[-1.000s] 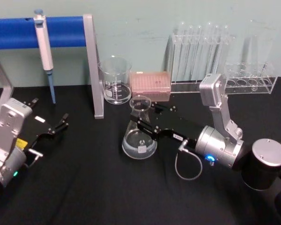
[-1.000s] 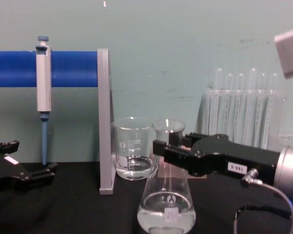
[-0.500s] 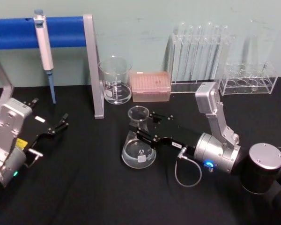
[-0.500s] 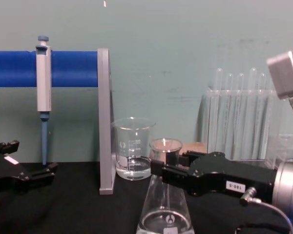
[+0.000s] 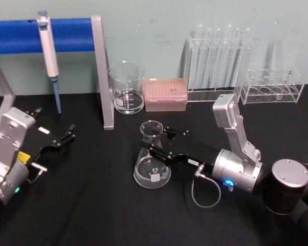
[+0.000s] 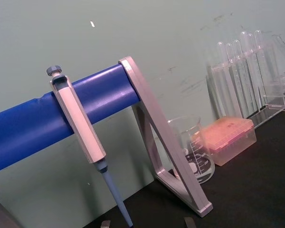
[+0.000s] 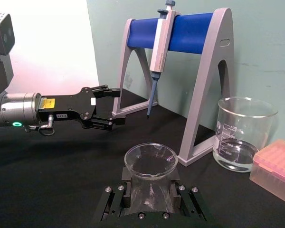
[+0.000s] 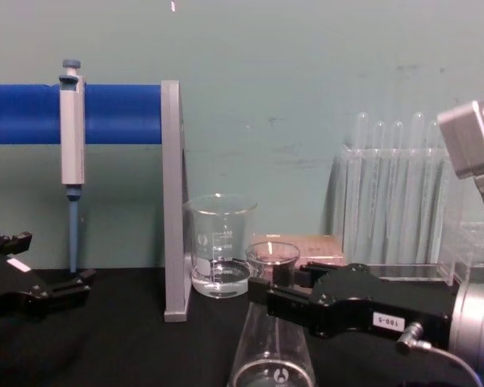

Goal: Grasp the erlenmeyer flask with one hand, shake it three times, then place it back.

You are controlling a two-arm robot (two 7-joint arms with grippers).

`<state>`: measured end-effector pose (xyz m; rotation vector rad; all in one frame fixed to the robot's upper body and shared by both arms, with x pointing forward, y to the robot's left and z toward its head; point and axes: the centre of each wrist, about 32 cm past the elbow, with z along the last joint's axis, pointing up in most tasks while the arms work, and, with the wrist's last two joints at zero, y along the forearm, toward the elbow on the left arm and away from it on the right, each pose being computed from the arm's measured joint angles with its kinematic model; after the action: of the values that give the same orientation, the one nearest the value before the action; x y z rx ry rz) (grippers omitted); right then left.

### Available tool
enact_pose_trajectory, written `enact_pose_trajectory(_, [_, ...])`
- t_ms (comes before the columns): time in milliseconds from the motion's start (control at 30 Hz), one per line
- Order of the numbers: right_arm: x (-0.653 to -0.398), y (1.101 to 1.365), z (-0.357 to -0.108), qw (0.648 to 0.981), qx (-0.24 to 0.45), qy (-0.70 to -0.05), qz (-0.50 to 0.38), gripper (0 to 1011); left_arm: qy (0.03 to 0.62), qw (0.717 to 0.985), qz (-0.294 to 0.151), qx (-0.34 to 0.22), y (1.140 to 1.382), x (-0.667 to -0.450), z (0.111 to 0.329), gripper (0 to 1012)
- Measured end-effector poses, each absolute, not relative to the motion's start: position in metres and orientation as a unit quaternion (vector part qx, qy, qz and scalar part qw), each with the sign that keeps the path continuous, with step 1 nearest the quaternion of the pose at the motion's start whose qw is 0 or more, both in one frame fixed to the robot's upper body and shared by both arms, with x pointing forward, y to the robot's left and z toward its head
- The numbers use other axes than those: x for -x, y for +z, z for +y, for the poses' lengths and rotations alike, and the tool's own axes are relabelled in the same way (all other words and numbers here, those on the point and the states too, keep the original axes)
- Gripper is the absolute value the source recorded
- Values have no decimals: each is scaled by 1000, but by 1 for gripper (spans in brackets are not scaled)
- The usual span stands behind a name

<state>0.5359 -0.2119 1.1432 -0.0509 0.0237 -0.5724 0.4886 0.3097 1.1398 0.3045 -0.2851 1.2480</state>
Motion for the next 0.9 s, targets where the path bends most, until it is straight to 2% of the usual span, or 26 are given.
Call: enact_pose_trajectory(900, [-535,1144,-211,958,28,-285,15,449,580,791,-132,-141,1140,-489,310,1001])
